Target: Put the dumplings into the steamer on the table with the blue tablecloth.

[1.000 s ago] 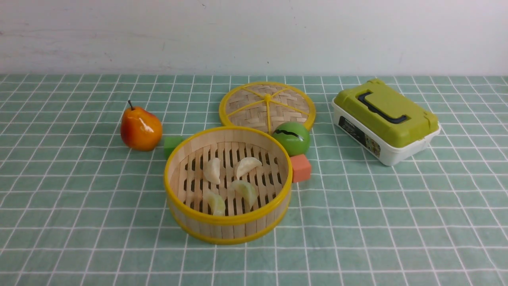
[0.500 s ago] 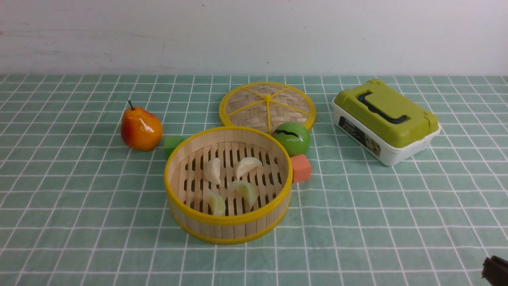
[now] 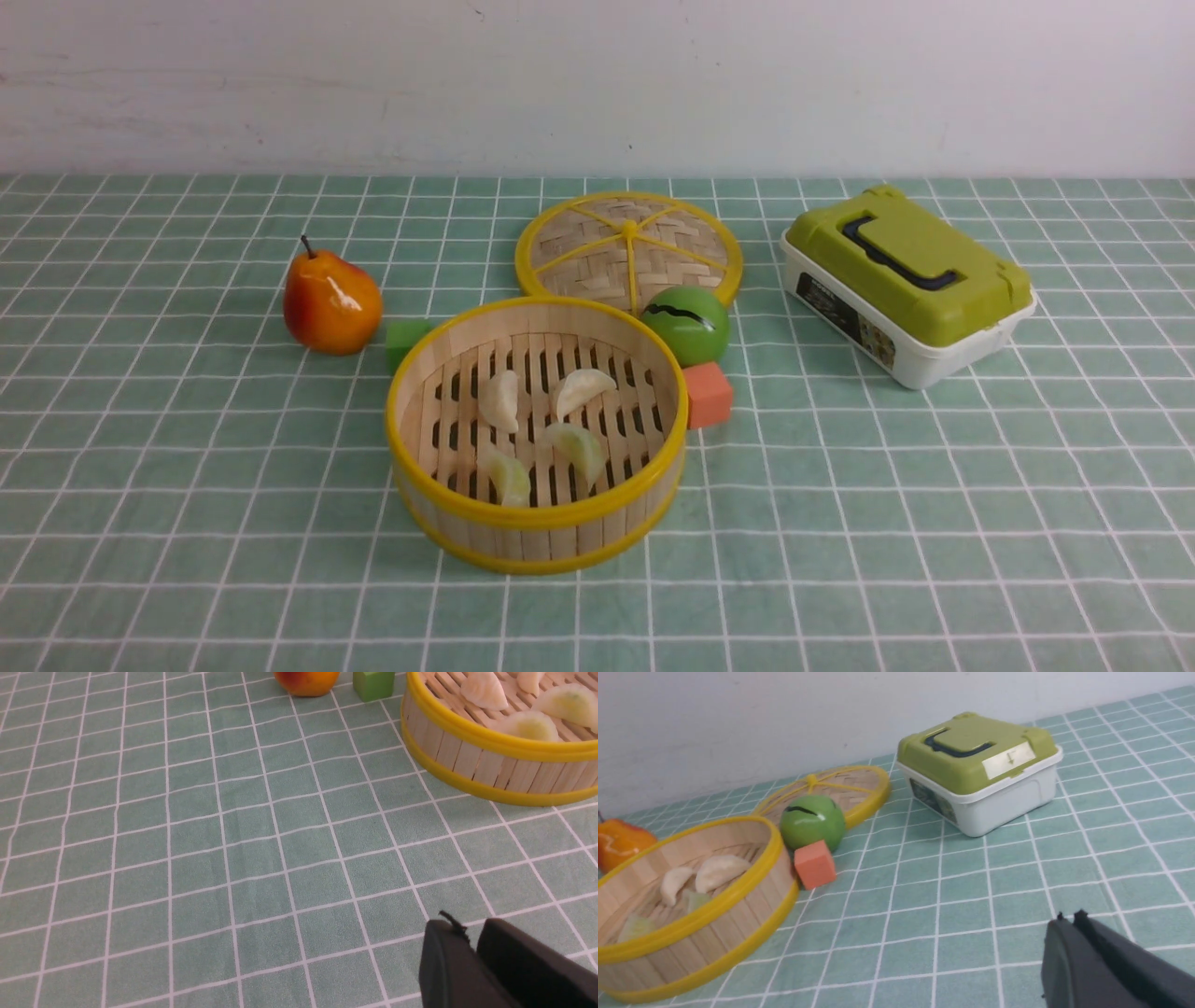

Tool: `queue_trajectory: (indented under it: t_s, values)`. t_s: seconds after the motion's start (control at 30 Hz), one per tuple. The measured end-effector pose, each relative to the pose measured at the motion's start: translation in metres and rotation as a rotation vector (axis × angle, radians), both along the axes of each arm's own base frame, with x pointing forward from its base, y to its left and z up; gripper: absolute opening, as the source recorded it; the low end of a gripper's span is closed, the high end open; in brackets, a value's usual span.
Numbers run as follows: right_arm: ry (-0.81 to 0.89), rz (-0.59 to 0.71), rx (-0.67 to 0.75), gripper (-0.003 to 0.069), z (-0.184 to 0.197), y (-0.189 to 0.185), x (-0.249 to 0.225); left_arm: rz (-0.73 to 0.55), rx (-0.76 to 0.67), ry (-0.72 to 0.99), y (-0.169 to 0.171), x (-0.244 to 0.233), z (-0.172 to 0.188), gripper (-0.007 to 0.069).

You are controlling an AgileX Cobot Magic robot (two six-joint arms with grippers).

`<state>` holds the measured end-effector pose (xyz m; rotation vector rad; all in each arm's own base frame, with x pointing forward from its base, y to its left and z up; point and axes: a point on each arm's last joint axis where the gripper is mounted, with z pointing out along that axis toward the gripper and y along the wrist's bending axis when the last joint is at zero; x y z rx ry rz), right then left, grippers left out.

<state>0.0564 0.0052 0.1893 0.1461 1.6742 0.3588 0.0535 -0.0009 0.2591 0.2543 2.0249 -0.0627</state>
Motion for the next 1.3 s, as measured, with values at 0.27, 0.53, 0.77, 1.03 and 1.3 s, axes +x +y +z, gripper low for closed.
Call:
queue_trajectory:
  t_s: [0.27, 0.53, 0.77, 1.03, 1.3]
  values:
    - [0.071, -0.043, -0.168, -0.001, -0.008, -0.002, -0.001, 0.0, 0.0, 0.0, 0.0, 0.0, 0.0, 0.0109]
    - [0.184, -0.074, -0.16, -0.001, -0.016, -0.003, -0.004, 0.0, 0.0, 0.0, 0.0, 0.0, 0.0, 0.0112]
    - [0.187, -0.073, -0.163, -0.0003, -0.016, -0.003, -0.004, 0.0, 0.0, 0.0, 0.0, 0.0, 0.0, 0.0117]
    - [0.187, -0.073, -0.163, 0.0002, -0.016, -0.003, -0.004, 0.0, 0.0, 0.0, 0.0, 0.0, 0.0, 0.0122]
    - [0.187, -0.073, -0.163, 0.0009, -0.016, -0.003, -0.004, 0.0, 0.0, 0.0, 0.0, 0.0, 0.0, 0.0127]
